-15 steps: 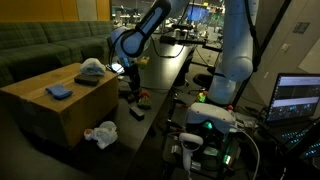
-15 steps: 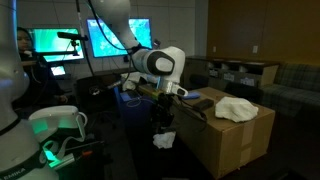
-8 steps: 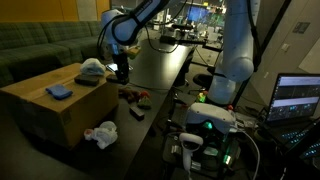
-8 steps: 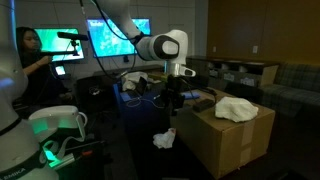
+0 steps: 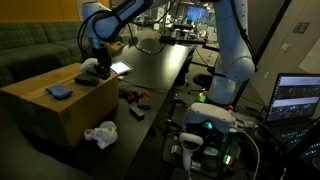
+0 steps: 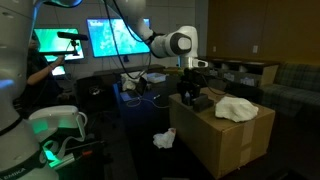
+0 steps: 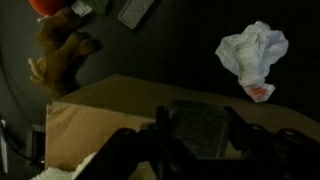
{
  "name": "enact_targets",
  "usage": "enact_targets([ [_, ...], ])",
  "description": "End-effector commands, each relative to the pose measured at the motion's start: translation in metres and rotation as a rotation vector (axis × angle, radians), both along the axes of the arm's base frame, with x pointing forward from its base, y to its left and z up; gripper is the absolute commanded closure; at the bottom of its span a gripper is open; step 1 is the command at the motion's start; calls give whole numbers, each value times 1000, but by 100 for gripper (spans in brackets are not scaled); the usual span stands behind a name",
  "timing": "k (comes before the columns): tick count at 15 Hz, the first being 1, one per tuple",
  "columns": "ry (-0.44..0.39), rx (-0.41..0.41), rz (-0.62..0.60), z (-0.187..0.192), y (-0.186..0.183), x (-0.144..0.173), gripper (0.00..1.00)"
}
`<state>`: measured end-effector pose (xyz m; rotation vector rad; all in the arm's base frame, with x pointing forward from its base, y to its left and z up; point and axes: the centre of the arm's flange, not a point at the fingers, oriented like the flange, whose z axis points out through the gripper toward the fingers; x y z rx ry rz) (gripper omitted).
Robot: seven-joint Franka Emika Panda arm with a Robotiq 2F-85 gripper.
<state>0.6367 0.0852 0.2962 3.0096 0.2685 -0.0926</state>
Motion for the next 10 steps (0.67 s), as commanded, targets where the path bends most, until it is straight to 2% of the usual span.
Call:
enact_targets([
  [1,-43,-25,13,-8,1,63,66],
  [6,-100,-16,12,-23,7,113,66],
  [10,-153,-6,34,-11,21,141,66],
])
